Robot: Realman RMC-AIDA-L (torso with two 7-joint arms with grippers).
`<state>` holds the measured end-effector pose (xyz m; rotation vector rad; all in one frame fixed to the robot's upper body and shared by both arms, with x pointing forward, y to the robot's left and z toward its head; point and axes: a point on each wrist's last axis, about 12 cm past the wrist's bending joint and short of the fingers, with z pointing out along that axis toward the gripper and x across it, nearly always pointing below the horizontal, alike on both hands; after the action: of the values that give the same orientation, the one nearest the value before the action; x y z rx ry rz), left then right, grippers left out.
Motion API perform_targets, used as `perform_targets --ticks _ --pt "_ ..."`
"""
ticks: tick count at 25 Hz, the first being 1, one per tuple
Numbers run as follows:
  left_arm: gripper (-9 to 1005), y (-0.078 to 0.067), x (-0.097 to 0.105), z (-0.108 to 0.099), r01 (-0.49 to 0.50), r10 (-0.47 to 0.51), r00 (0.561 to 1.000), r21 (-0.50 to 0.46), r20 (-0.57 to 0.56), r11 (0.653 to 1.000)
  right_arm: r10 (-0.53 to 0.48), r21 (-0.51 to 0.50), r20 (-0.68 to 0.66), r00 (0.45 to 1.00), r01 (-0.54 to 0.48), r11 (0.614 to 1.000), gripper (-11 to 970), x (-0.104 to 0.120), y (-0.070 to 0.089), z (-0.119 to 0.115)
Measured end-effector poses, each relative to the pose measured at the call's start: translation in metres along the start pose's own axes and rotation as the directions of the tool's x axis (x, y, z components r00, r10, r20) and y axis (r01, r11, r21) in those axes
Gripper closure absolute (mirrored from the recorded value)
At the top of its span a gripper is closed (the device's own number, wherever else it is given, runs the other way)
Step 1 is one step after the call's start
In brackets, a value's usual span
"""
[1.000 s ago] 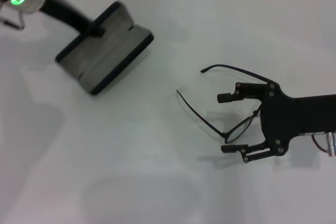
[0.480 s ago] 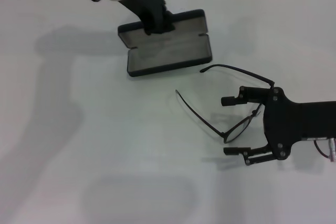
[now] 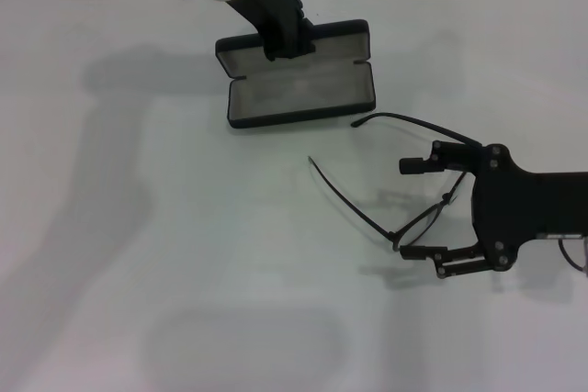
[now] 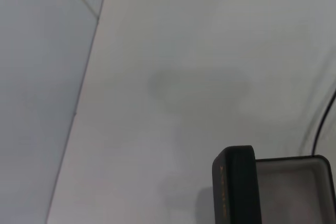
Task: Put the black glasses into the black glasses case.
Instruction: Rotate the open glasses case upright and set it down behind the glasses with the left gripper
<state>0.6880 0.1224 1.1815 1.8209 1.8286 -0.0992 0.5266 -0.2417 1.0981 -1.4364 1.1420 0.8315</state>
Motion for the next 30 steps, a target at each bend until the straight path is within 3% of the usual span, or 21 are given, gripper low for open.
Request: perform_targets --ticks 10,18,30 --pt "718 -0.011 -0.005 0.015 -0.006 0.008 0.998 0.034 -0.068 0.999 0.0 0.02 -0.026 1.0 0.001 1.0 169 0.003 -0.002 0.0" --pt "704 -0.014 -0.013 0.017 0.021 -0.018 0.998 0.056 -0.067 0.998 -0.002 0.027 -0.036 0.999 0.003 1.0 171 0.005 -0.001 0.0" --pt "683 -0.018 -0.023 0.015 0.084 -0.066 0.986 0.11 -0.154 0.99 0.004 0.034 -0.038 0.999 -0.002 0.999 174 0.006 0.0 -0.002"
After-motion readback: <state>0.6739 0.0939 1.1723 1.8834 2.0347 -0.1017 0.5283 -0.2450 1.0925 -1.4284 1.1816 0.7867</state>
